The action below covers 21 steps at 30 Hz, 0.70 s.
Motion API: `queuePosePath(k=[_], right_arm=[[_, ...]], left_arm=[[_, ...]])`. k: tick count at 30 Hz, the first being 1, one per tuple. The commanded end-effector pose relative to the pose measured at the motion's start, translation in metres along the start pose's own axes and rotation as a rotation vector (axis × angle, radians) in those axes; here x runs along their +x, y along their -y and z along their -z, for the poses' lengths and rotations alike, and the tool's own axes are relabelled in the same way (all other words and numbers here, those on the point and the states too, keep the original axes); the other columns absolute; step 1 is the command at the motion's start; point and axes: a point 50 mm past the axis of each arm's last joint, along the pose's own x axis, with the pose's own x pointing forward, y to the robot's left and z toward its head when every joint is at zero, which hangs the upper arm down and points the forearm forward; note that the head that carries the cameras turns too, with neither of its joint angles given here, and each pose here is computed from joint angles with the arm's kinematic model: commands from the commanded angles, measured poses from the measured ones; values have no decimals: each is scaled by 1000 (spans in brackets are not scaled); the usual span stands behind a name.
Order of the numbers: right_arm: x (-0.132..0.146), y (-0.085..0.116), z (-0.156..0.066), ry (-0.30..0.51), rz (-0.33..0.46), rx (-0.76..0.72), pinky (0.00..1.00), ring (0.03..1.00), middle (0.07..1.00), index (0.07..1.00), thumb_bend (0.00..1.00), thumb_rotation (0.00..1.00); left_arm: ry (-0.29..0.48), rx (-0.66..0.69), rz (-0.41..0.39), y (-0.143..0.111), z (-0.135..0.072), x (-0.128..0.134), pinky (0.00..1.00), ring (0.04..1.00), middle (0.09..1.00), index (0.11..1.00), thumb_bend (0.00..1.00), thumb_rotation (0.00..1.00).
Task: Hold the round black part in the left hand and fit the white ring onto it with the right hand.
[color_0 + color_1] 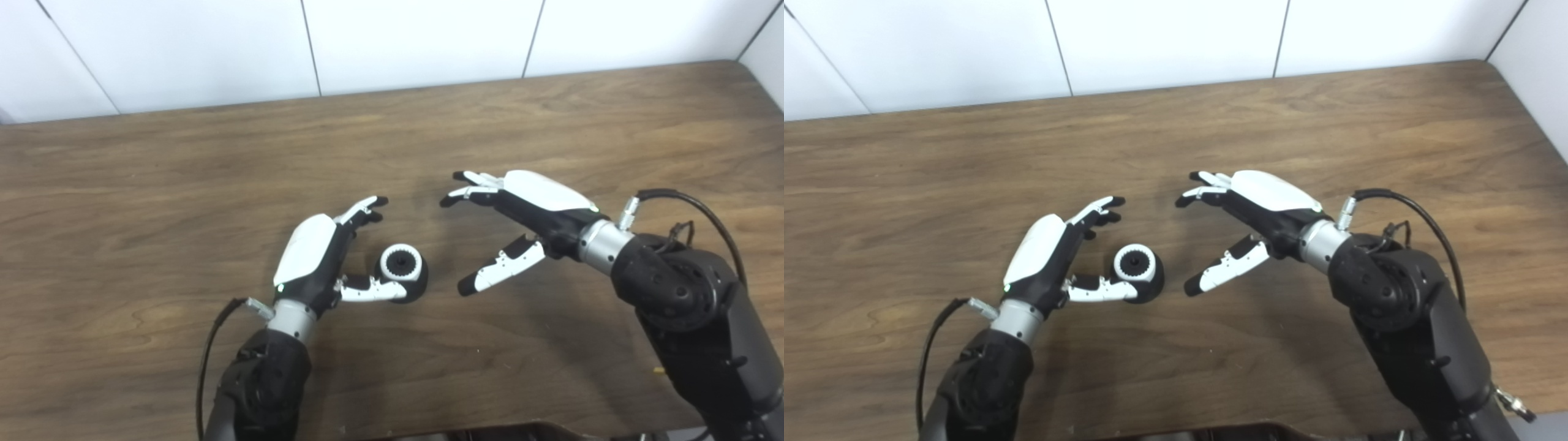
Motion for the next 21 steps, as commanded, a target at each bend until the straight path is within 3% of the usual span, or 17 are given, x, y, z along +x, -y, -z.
queuePosePath(k=[1, 5, 9, 14, 17, 21], right_arm=[[-2, 12, 0, 10, 54, -20, 1000, 1000, 997, 861, 956, 588], [-2, 11, 2, 8, 54, -8, 1000, 1000, 994, 870, 874, 712], [-2, 12, 5, 0, 62, 10, 1000, 1000, 989, 873, 805, 847], [-3, 13, 9, -11, 71, 27, 1000, 1000, 980, 873, 759, 899], [-2, 13, 12, -15, 76, 34, 1000, 1000, 971, 872, 745, 908], [-3, 7, 19, -30, 114, 129, 967, 989, 962, 872, 705, 891]], left_arm=[[-50, -22, 32, -8, 8, -8, 715, 836, 831, 900, 924, 304], [-21, -29, 63, -22, 5, -10, 714, 847, 855, 923, 942, 335], [0, -39, 110, -38, 3, -17, 785, 896, 896, 955, 993, 338], [14, -47, 136, -55, 8, -26, 842, 931, 924, 963, 1000, 366], [15, -75, 114, -61, 13, -29, 840, 926, 916, 948, 979, 349], [-7, -252, -32, -61, 21, -38, 890, 894, 878, 900, 823, 361]])
